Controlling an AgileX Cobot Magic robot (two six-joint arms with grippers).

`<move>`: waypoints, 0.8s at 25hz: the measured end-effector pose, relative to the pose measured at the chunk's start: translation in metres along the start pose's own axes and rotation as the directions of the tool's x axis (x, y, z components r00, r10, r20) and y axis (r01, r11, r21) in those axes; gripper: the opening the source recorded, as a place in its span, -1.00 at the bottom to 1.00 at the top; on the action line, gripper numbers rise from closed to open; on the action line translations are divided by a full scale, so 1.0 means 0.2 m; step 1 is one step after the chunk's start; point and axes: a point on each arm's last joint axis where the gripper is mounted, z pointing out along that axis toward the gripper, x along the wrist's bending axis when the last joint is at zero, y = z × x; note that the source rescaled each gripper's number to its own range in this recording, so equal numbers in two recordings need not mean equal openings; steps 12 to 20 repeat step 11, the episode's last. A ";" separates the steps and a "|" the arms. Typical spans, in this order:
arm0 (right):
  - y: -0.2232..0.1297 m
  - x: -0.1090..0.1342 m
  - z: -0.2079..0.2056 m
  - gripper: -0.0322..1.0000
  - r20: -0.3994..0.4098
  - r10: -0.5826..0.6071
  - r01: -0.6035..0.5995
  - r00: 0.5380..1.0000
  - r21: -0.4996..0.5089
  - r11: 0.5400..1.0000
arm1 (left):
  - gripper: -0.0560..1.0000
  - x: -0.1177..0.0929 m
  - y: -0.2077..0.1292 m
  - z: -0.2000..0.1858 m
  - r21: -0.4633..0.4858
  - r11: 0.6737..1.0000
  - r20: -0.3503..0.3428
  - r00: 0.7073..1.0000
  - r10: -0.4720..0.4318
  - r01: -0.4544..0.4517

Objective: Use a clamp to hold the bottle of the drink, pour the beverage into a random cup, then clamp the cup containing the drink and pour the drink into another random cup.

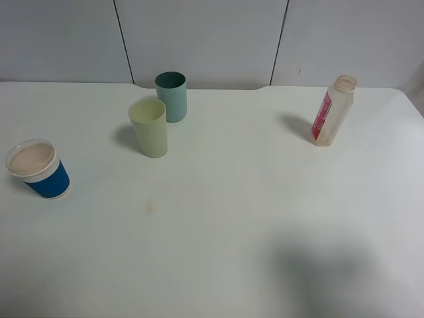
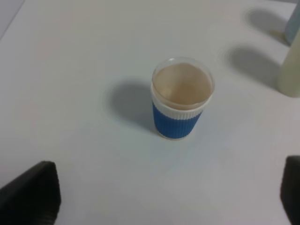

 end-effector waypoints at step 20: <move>0.00 0.00 0.00 1.00 0.000 0.000 0.000 1.000 0.000 1.000 | 0.73 0.00 0.00 0.00 -0.009 1.000 0.001 1.000 0.003 -0.003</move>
